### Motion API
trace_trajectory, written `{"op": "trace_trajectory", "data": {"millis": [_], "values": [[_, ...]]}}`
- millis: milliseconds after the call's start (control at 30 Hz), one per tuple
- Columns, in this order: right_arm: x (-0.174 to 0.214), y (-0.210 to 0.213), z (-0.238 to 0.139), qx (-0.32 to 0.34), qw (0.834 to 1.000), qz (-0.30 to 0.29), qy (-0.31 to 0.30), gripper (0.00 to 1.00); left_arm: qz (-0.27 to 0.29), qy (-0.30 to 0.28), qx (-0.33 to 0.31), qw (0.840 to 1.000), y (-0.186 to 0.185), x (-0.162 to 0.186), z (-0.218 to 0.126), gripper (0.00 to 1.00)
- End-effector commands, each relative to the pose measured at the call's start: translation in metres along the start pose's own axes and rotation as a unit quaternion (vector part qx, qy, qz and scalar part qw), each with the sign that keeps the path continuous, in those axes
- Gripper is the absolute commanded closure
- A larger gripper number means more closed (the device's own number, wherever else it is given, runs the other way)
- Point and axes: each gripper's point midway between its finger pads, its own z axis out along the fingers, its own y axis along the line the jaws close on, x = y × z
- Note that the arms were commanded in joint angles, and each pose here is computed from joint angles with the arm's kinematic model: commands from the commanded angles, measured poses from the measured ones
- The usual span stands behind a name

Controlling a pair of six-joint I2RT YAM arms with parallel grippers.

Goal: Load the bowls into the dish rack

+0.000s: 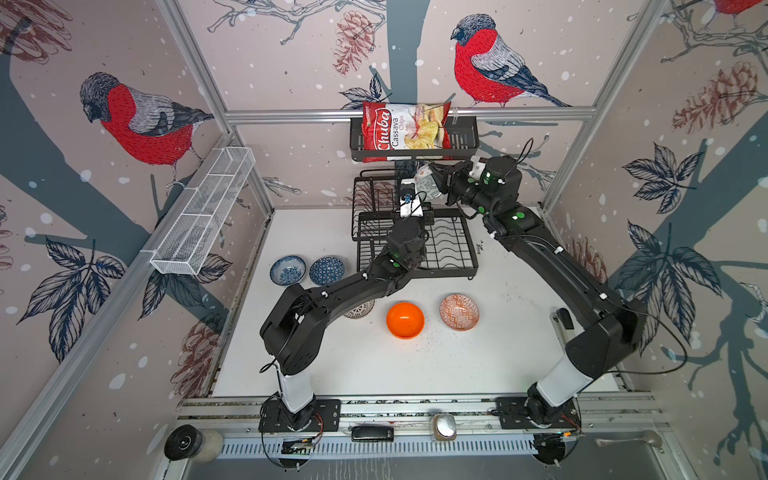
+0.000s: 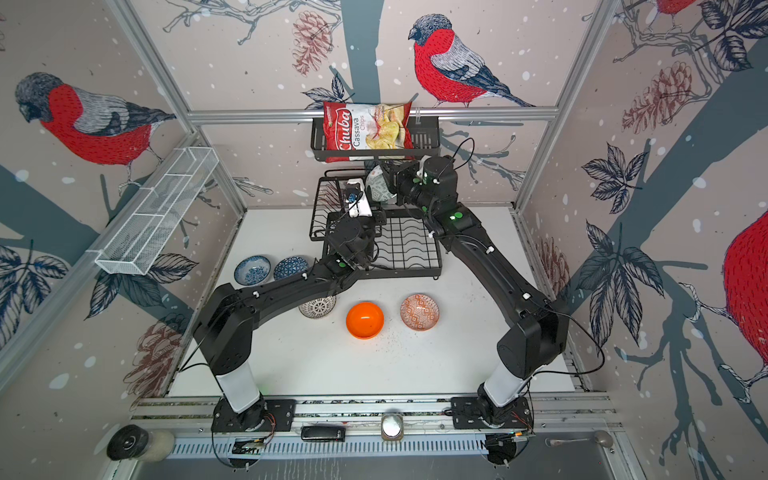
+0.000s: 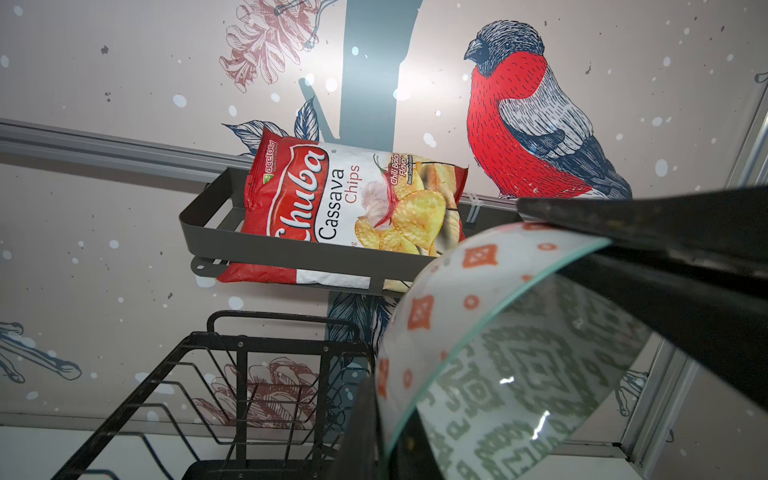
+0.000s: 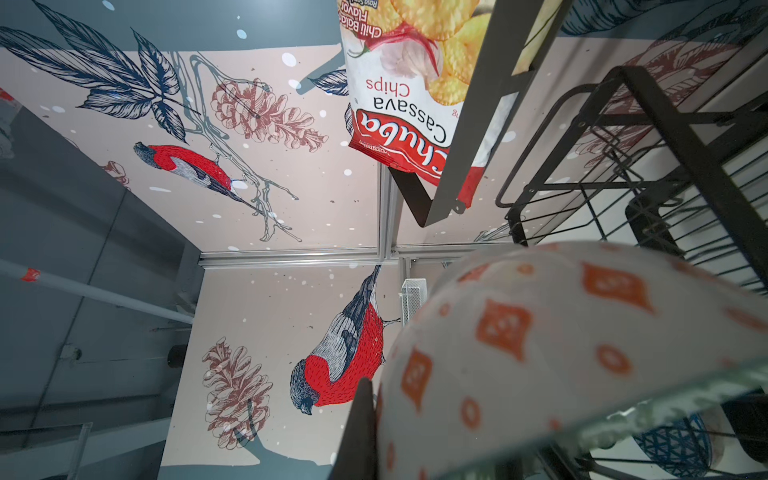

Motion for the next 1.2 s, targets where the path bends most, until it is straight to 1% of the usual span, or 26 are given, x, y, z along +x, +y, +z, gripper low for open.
{"op": "trace_trajectory", "data": {"millis": [0, 67, 100, 167, 300, 333, 400, 500, 567, 600, 633, 700, 800, 900, 1067, 1100, 1167], "values": [[-0.018, -0.006, -0.002, 0.002, 0.998, -0.047, -0.045, 1.0, -0.051, -0.071, 0.021, 0.996, -0.007, -0.05, -0.006, 1.0], [-0.016, -0.006, -0.002, -0.002, 0.998, -0.054, -0.04, 1.0, -0.051, -0.064, 0.026, 0.996, -0.009, -0.05, -0.006, 1.0], [-0.016, -0.005, -0.002, -0.005, 0.998, -0.058, -0.039, 1.0, -0.049, -0.061, 0.03, 0.996, -0.01, -0.05, -0.006, 0.97], [-0.015, -0.003, -0.004, -0.013, 0.997, -0.065, -0.037, 1.0, -0.046, -0.054, 0.039, 0.997, -0.012, -0.049, -0.007, 0.85], [-0.02, 0.002, -0.012, -0.035, 0.996, -0.067, -0.042, 1.0, -0.034, -0.042, 0.051, 0.997, -0.015, -0.045, -0.009, 0.66], [-0.022, 0.003, -0.015, -0.04, 0.996, -0.068, -0.044, 1.0, -0.031, -0.037, 0.055, 0.997, -0.016, -0.045, -0.01, 0.6], [-0.026, 0.006, -0.018, -0.044, 0.995, -0.073, -0.049, 1.0, -0.023, -0.025, 0.071, 0.997, -0.021, -0.042, -0.01, 0.51], [-0.033, 0.007, -0.023, -0.051, 0.995, -0.074, -0.05, 1.0, -0.01, -0.001, 0.097, 0.995, -0.029, -0.036, -0.013, 0.3], [-0.038, 0.009, -0.029, -0.059, 0.994, -0.076, -0.053, 1.0, -0.007, 0.02, 0.096, 0.995, -0.026, -0.032, -0.016, 0.16], [-0.041, 0.01, -0.033, -0.061, 0.993, -0.079, -0.056, 1.0, -0.004, 0.031, 0.096, 0.995, -0.023, -0.028, -0.019, 0.07], [-0.043, 0.01, -0.037, -0.062, 0.993, -0.085, -0.059, 1.0, -0.002, 0.039, 0.095, 0.995, -0.02, -0.028, -0.023, 0.03], [-0.046, 0.012, -0.045, -0.063, 0.99, -0.104, -0.064, 1.0, 0.003, 0.056, 0.098, 0.994, -0.014, -0.025, -0.03, 0.02], [-0.05, 0.004, -0.056, -0.05, 0.987, -0.132, -0.075, 1.0, 0.015, 0.094, 0.116, 0.989, -0.01, -0.022, -0.036, 0.02], [-0.05, -0.01, -0.065, -0.045, 0.984, -0.15, -0.083, 1.0, 0.011, 0.154, 0.138, 0.978, -0.003, -0.017, -0.035, 0.03], [-0.045, -0.033, -0.078, -0.044, 0.978, -0.188, -0.084, 1.0, -0.033, 0.266, 0.17, 0.948, 0.015, 0.005, -0.032, 0.02], [-0.044, -0.037, -0.08, -0.044, 0.976, -0.195, -0.085, 1.0, -0.032, 0.281, 0.174, 0.943, 0.016, 0.008, -0.034, 0.02], [-0.043, -0.046, -0.085, -0.04, 0.971, -0.22, -0.088, 1.0, -0.013, 0.308, 0.185, 0.933, 0.018, 0.017, -0.039, 0.03]]}}
